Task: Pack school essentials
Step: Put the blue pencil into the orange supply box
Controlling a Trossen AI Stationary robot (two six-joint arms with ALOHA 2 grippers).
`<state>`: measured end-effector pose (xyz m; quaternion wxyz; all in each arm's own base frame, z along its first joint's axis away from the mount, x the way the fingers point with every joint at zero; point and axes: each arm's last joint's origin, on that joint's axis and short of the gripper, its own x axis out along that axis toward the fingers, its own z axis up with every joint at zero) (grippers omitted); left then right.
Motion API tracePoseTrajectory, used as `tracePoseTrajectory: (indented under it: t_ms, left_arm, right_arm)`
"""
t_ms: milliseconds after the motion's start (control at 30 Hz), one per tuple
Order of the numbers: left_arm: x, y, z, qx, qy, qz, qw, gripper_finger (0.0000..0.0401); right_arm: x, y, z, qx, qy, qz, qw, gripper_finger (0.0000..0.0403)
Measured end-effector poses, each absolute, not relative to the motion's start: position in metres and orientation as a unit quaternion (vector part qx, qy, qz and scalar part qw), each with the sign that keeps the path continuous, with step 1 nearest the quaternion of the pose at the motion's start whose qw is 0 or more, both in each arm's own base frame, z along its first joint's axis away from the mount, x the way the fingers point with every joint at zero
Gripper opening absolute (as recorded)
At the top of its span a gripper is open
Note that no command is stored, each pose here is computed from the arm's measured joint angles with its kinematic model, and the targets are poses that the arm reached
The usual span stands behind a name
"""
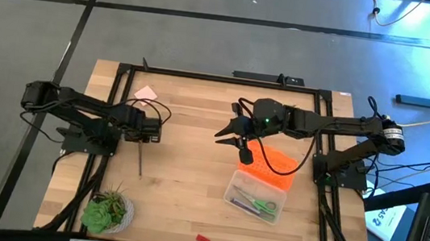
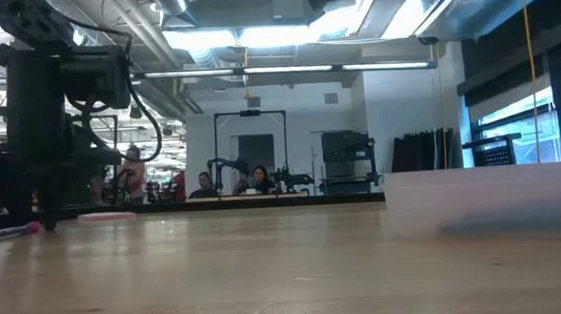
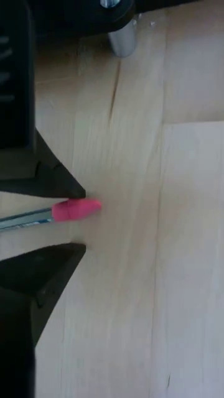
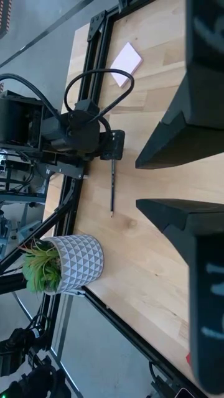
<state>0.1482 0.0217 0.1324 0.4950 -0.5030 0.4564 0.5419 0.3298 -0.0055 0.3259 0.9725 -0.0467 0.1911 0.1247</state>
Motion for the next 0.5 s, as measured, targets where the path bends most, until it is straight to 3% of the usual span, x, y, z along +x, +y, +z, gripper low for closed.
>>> tracePoseTrajectory:
  t_ms: [333, 500]
  left_arm:
    - [0.148, 0.0216, 0.1325, -0.491, 0.463, 0.538, 0.505, 0.0033]
    - [0.1481, 0.0217, 0.1325, -0.487, 0.466, 0.535, 0.51, 0.0011]
  right_arm:
    - [0.3299, -0.0055, 0.3259, -0.047, 0.191, 0.125, 0.973, 0.009]
    - [0.3299, -0.0054, 0.326, -0.047, 0.191, 0.125, 0.972, 0.009]
